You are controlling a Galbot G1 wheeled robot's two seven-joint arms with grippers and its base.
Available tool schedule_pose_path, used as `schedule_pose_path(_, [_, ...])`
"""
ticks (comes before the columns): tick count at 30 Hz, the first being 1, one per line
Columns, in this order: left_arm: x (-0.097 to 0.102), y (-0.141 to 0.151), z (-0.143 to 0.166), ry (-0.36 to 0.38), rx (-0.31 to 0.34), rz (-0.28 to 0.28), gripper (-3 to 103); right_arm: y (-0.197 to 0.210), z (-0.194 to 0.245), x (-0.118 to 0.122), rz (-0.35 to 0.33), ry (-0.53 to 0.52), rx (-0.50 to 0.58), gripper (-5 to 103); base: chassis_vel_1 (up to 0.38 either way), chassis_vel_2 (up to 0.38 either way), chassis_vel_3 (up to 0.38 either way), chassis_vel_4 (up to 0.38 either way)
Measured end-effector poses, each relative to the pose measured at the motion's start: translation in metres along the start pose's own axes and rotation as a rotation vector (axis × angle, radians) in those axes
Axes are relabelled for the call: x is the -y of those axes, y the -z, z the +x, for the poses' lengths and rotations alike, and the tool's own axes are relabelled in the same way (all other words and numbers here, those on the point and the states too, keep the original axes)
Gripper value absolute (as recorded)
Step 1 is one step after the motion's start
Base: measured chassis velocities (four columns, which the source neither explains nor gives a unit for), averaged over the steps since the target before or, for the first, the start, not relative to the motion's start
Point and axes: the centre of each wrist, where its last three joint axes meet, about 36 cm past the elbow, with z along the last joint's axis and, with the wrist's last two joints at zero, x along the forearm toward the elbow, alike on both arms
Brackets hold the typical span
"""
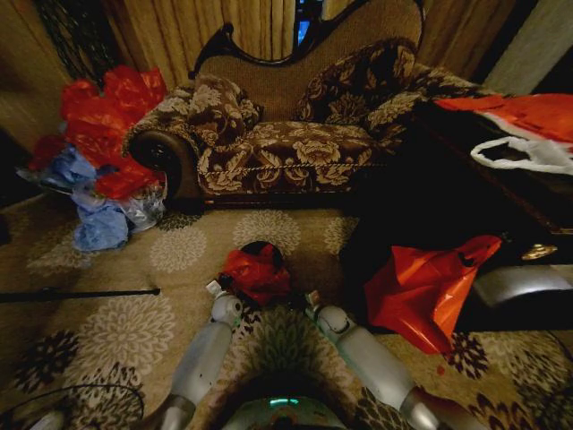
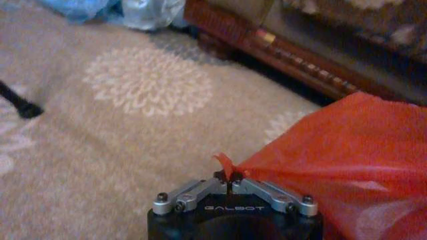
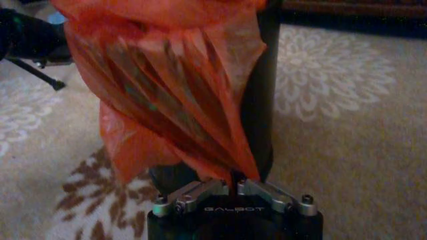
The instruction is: Place a garbage bag over the trash bin.
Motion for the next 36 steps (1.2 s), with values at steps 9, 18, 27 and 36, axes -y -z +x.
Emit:
schedule_pose_path(9, [-0.040, 0.002, 0.058, -0.159, 0.096, -0.186, 24, 0.008, 0.001, 0.000, -0.003, -0.012, 0.018, 0, 0.000, 0.000, 0.000, 0.000])
schedule_pose_path(18, [-0.091, -0.002, 0.087, -0.330, 0.319, -0.614, 57, 0.011, 0.003, -0.007, -0.010, -0.005, 0.031, 0, 0.000, 0.000, 0.000, 0.000])
schedule_pose_path(27, [-0.103, 0.055, 0.103, -0.657, 0.307, -1.053, 89, 0.008, 0.008, -0.011, -0.011, -0.005, 0.041, 0, 0.000, 0.000, 0.000, 0.000])
schedule_pose_path(36, [-0.075, 0.106, 0.062, -0.696, 0.270, -1.257, 100, 0.005, 0.015, -0.012, -0.040, -0.013, 0.060, 0, 0.000, 0.000, 0.000, 0.000])
